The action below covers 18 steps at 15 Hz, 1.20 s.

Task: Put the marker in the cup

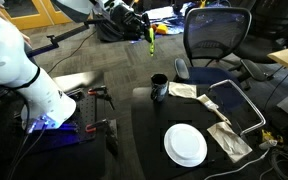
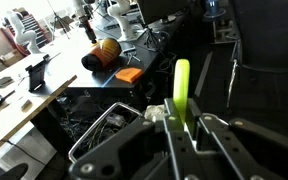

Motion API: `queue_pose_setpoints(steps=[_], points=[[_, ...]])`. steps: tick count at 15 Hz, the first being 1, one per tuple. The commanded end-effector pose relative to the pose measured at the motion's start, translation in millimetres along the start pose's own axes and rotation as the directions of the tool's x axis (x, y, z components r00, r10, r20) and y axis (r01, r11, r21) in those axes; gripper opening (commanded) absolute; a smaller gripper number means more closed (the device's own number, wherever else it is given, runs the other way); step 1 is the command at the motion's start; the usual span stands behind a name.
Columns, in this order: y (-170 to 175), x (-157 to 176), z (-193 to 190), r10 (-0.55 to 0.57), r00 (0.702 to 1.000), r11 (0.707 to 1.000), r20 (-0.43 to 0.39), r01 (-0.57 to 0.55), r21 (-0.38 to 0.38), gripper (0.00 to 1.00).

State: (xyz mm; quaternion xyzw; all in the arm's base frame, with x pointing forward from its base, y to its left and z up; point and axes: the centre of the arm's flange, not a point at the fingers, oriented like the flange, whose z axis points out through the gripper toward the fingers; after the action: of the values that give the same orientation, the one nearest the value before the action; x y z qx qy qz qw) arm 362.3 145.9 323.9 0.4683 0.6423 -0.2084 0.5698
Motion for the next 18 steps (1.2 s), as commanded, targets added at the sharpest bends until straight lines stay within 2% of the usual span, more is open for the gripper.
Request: queue_pose_setpoints(steps=[1, 8, 12, 18], points=[[17.9, 23.2, 1.9, -0.148, 0.988, 0.988, 0.038, 0.149, -0.049, 0.04], [24.3, 62.4, 16.3, -0.287, 0.956, 0.953, 0.066, 0.292, -0.081, 0.04], [23.3, 80.3, 28.0, -0.302, 0.950, 0.948, 0.079, 0.308, -0.077, 0.04], [23.6, 98.8, 46.7, -0.310, 0.950, 0.948, 0.048, 0.312, -0.060, 0.04]])
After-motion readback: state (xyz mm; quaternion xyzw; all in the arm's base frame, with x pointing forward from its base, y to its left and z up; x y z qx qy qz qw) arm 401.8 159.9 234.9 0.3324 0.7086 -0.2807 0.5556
